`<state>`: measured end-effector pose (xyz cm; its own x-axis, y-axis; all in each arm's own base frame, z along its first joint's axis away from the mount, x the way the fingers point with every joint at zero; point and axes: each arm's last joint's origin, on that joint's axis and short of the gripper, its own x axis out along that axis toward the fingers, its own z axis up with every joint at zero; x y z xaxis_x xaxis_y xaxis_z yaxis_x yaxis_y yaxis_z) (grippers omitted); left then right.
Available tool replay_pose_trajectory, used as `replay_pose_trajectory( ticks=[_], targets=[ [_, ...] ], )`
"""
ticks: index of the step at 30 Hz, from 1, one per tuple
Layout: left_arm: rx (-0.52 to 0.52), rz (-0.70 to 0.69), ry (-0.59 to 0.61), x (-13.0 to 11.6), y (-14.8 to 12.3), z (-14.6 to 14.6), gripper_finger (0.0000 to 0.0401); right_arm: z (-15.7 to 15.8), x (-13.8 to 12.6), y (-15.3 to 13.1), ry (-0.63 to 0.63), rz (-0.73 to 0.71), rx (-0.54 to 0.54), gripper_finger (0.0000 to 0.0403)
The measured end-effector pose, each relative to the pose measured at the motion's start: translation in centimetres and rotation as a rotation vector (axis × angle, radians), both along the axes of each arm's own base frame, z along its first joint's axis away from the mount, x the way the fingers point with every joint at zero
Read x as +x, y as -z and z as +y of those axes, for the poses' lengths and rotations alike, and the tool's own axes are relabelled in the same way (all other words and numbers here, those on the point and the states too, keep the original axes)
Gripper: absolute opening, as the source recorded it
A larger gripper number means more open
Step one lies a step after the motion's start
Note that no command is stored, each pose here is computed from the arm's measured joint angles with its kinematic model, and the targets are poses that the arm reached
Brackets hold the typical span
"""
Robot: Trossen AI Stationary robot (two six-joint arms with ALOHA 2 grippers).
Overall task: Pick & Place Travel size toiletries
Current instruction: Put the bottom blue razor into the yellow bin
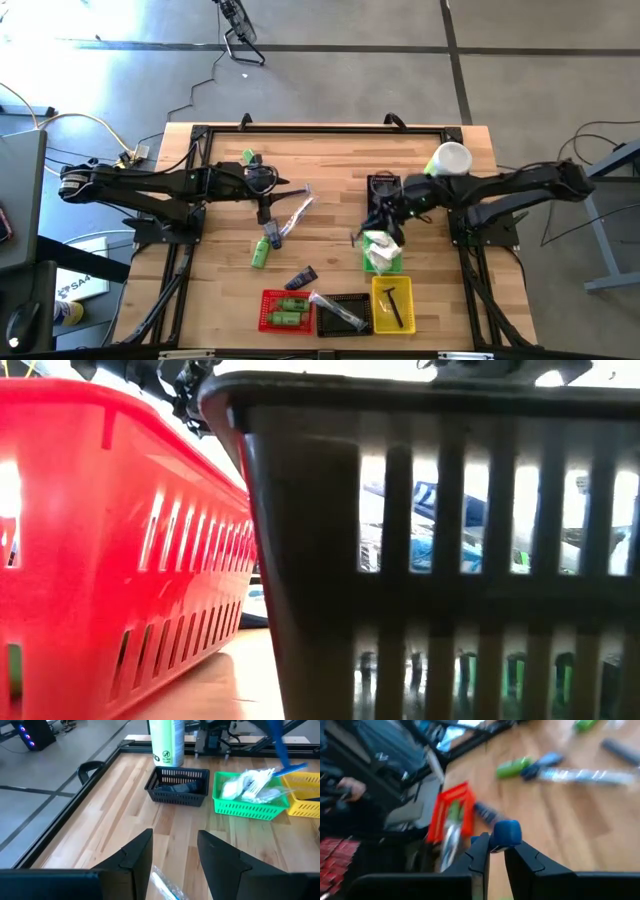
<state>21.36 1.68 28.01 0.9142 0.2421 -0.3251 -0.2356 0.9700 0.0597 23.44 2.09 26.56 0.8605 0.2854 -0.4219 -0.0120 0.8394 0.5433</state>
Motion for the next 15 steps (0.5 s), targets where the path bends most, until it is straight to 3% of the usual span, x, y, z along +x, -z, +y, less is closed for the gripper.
replay_pose_trajectory(
  ticks=[15],
  targets=[
    [0.0, 0.009, -0.001, 0.0, 0.1, 0.0, 0.015, 7.5, -2.5, 2.3, 0.116, 0.351, 0.239, 0.0036]
  ],
)
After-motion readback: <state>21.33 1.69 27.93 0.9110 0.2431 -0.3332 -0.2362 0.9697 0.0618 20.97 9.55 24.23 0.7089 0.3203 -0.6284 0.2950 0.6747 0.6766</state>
